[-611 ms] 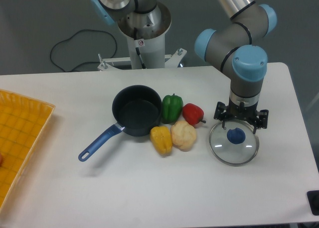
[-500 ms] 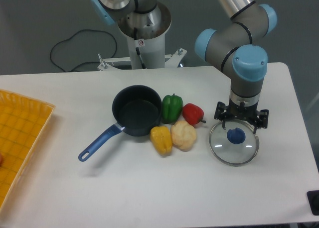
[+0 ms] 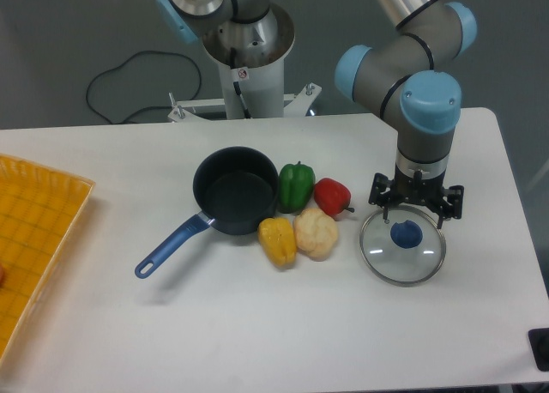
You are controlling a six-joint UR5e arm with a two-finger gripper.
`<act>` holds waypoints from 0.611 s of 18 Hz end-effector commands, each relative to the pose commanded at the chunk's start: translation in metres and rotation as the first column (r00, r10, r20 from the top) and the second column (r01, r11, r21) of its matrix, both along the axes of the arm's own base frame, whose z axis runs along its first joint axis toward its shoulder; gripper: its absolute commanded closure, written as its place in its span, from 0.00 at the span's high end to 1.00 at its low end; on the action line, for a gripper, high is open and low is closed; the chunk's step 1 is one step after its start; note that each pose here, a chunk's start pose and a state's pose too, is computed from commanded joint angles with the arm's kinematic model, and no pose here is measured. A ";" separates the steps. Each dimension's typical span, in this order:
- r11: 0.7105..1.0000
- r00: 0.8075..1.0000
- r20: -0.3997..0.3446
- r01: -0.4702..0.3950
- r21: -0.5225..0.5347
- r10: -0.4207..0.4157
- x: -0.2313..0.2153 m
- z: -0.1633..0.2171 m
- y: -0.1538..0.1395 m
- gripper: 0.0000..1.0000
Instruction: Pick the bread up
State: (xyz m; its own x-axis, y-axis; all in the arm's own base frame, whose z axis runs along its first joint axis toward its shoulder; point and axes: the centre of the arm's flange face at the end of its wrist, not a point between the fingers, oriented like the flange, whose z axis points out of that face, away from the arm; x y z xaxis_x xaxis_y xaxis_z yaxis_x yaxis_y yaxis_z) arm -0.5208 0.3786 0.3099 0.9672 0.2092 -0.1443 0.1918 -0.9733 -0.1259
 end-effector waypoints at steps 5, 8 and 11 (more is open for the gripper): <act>1.000 0.999 0.042 0.026 0.010 -0.026 0.016 -0.014 0.020 1.00; 0.999 0.996 0.081 0.039 -0.007 -0.039 0.035 -0.039 0.023 1.00; 0.982 0.976 0.125 0.184 -0.037 -0.178 0.061 -0.068 0.030 0.97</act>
